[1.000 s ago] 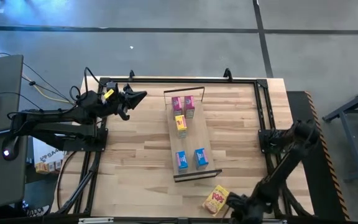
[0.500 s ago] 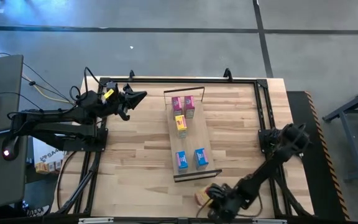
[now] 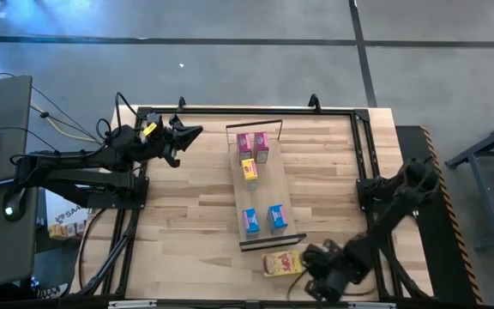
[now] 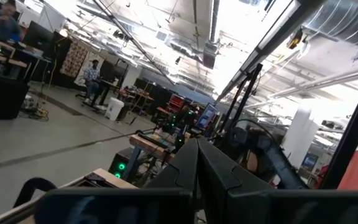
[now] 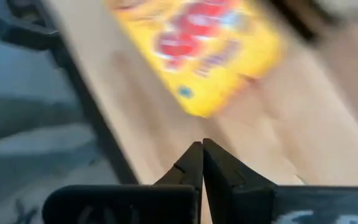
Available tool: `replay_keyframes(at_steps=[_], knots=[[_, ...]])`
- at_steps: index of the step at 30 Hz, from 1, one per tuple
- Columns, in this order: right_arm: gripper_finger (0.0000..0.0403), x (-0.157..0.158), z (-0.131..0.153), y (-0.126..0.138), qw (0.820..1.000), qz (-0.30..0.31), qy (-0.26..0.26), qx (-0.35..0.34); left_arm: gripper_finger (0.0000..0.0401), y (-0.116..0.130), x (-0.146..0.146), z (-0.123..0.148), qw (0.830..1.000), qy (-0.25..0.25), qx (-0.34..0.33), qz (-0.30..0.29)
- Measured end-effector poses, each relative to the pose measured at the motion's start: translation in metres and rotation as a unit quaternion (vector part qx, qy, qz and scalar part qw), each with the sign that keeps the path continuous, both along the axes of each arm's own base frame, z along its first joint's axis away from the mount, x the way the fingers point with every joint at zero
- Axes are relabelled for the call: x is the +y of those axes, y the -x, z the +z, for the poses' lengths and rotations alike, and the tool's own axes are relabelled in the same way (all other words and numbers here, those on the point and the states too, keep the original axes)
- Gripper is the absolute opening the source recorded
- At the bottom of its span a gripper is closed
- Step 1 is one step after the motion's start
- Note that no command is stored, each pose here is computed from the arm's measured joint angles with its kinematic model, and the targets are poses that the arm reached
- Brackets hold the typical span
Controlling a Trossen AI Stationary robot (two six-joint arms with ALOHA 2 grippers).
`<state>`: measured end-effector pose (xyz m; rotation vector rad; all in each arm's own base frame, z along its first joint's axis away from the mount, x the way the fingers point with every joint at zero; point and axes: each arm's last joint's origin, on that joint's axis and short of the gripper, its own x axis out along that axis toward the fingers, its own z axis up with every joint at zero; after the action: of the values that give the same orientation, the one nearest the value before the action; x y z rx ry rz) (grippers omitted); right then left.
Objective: Stack cereal on shelf
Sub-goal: Put the yellow cereal box on the shelf aligned with the other yellow cereal box
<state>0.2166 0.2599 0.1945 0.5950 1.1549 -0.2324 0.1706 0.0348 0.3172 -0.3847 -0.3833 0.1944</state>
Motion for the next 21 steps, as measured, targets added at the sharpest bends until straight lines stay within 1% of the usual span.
replay_keyframes(at_steps=[2,5,7,9,10,12,14,16,18,21], knots=[[0.0000,0.003,-0.003,0.015,0.999,-0.032,0.022,0.015,0.0000,0.000,0.000,0.000,1.000,-0.005,0.003,0.002],[0.0000,0.008,-0.019,0.025,0.998,-0.043,0.043,0.025,0.0000,-0.001,0.000,-0.002,1.000,-0.010,0.014,0.004],[0.0000,0.006,-0.030,0.022,0.997,-0.054,0.056,0.018,0.0000,-0.001,0.000,-0.004,1.000,-0.008,0.024,0.001],[0.0000,0.001,-0.040,0.017,0.995,-0.065,0.075,0.011,0.0000,-0.003,-0.001,-0.007,0.999,-0.004,0.042,-0.025],[0.0000,-0.001,-0.043,0.014,0.994,-0.069,0.083,0.006,0.0000,-0.003,-0.002,-0.010,0.998,0.004,0.056,-0.042],[0.0000,-0.005,-0.047,0.006,0.993,-0.072,0.088,0.002,0.0000,-0.005,-0.004,-0.017,0.993,0.043,0.081,-0.080],[0.0000,-0.006,-0.050,-0.002,0.995,-0.049,0.085,0.000,0.0000,-0.007,-0.009,-0.025,0.983,0.088,0.117,-0.112],[0.0000,-0.005,-0.051,-0.008,0.996,-0.022,0.083,-0.010,0.0000,-0.007,-0.017,-0.035,0.968,0.125,0.167,-0.140],[0.0000,-0.005,-0.053,-0.013,0.996,-0.009,0.082,-0.018,0.0000,-0.005,-0.027,-0.045,0.950,0.153,0.218,-0.162],[0.0000,-0.007,-0.054,-0.017,0.996,-0.003,0.086,-0.021,0.0000,-0.001,-0.045,-0.060,0.919,0.187,0.296,-0.179]])
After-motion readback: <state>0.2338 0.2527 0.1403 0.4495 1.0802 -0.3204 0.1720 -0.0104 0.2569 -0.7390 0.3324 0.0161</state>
